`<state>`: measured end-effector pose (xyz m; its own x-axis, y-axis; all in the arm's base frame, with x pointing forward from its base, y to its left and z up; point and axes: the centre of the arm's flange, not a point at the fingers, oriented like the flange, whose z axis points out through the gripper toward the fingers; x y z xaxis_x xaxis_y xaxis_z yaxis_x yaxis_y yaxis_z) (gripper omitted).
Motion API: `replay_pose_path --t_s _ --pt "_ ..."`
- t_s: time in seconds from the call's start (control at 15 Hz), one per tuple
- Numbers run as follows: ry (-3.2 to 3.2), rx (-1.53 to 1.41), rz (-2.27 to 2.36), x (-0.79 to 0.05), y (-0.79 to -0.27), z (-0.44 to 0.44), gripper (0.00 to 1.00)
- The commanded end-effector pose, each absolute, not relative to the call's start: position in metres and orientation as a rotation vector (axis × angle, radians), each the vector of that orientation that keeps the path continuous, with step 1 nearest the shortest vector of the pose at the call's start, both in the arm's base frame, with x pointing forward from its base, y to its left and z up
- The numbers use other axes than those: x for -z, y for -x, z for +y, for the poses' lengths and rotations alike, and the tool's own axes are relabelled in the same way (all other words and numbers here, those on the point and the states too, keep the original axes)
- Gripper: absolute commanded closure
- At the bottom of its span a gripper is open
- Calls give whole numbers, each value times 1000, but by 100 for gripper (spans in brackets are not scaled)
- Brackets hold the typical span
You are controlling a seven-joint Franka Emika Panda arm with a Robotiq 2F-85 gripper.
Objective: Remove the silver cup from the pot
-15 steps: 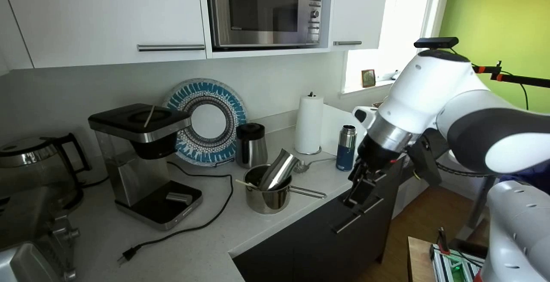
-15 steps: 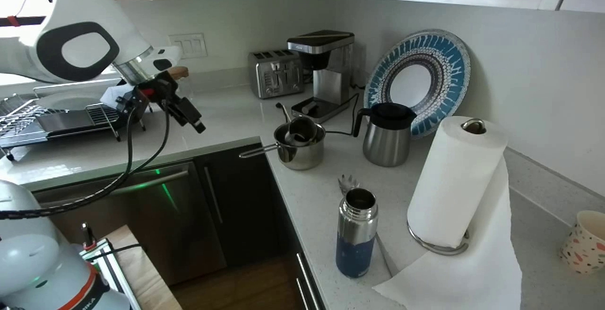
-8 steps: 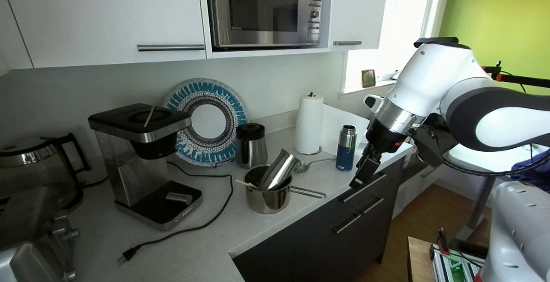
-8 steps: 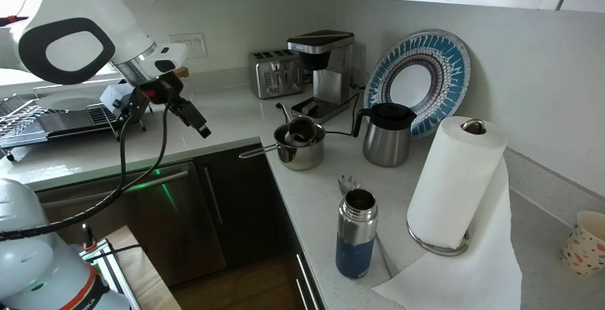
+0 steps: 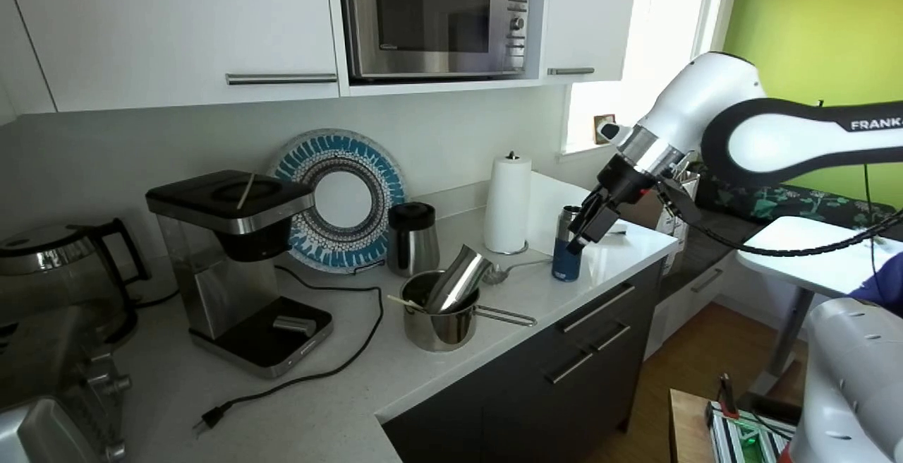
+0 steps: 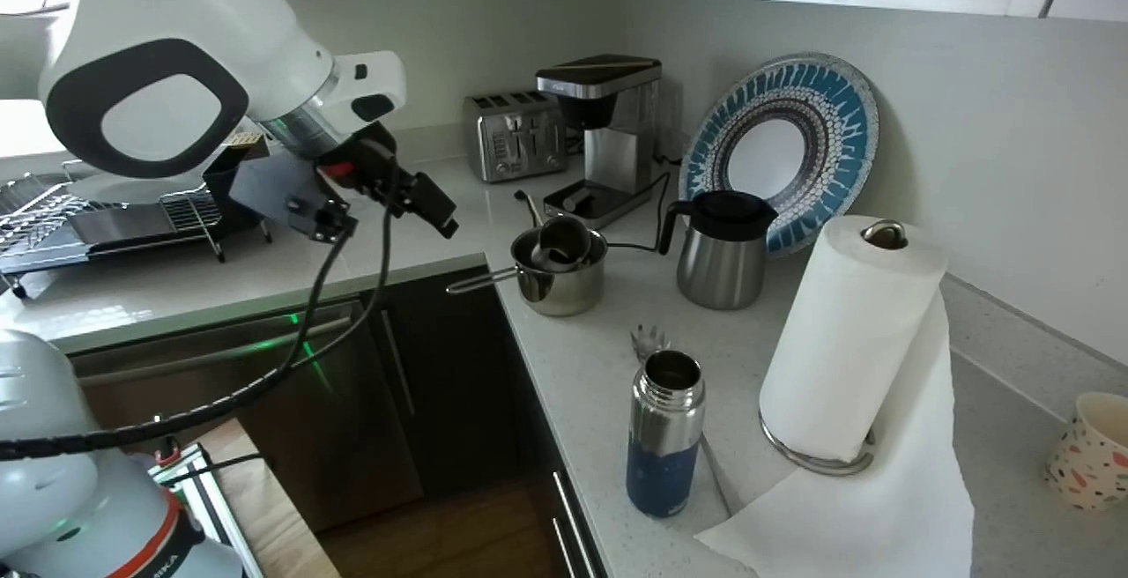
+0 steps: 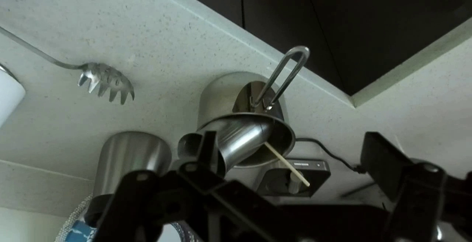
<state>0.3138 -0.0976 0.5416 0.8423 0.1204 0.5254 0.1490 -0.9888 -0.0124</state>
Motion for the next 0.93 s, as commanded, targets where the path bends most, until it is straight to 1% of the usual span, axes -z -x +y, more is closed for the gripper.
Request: replay_pose_path --t_s 0.0,0.2,0.27,0.67,0.87 --pt "2775 822 -328 -550 -345 -167 0" --pt "2682 753 -307 -541 -360 -201 0" --pt "2718 840 -304 -540 -333 -181 0" --pt "2706 781 -296 -536 -352 -192 0" --pt "2686 838 -460 -512 -383 -223 0"
